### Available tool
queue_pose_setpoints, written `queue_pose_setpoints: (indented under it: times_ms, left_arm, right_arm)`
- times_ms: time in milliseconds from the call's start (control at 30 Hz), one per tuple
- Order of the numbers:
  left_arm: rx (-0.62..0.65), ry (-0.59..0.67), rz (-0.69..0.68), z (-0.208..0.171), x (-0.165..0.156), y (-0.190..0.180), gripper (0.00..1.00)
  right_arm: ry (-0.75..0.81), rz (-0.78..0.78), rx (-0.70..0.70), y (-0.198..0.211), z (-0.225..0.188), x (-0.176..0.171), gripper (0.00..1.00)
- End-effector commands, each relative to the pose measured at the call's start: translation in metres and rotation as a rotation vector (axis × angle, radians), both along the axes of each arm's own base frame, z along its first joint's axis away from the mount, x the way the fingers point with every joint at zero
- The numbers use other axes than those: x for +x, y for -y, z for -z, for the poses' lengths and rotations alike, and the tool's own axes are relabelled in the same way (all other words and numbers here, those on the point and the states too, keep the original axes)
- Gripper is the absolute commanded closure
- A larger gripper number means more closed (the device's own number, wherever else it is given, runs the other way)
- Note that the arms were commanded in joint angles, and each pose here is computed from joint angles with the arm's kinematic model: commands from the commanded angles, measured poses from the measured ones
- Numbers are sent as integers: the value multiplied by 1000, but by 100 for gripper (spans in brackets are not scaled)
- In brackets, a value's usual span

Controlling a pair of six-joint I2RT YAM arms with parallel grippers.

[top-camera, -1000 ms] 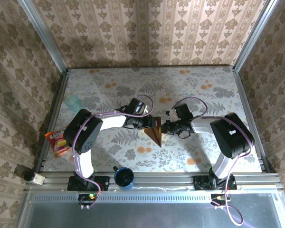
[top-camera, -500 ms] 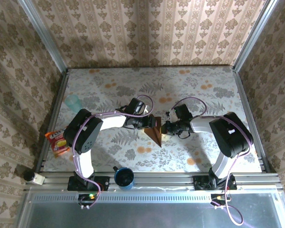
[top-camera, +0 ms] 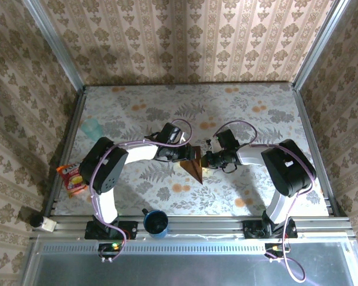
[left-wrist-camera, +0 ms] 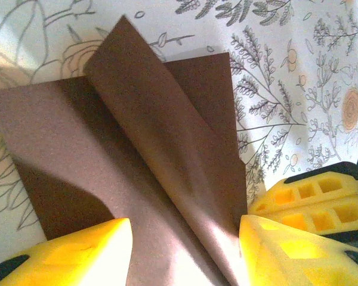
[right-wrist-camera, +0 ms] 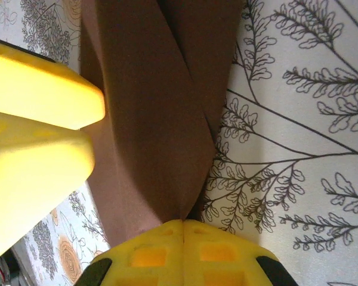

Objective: Fold a paper plane with a square sheet of paper (fold left side to right side)

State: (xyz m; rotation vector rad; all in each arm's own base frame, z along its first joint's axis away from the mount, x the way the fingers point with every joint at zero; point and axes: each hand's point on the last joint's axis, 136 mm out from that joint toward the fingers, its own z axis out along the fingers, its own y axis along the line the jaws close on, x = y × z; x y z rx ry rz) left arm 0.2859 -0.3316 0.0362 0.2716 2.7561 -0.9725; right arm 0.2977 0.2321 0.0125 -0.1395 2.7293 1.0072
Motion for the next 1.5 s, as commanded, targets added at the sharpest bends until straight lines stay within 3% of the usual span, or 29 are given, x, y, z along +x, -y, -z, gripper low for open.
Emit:
queue_pose_setpoints:
  times_ms: [0, 167, 267, 467, 567, 1467]
  left_arm:
    - [42, 37, 17, -15, -2, -7, 48]
    - [40, 71, 19, -30, 3, -9, 48]
    - [-9, 71, 48, -37, 3, 0, 54]
    - [-139, 54, 110, -47, 1, 26, 82]
    - [-164, 41, 127, -44, 2, 35, 91]
    - [16, -58, 37, 40, -3, -2, 100]
  right_arm:
    - [-111, 26, -190, 28, 45, -24, 100]
    - [-119, 26, -199, 30, 48, -27, 100]
    - [-124, 27, -207, 30, 50, -27, 100]
    - [-132, 27, -228, 33, 53, -28, 100]
    - [-135, 26, -234, 34, 54, -28, 100]
    - [-132, 6, -230, 31, 49, -28, 100]
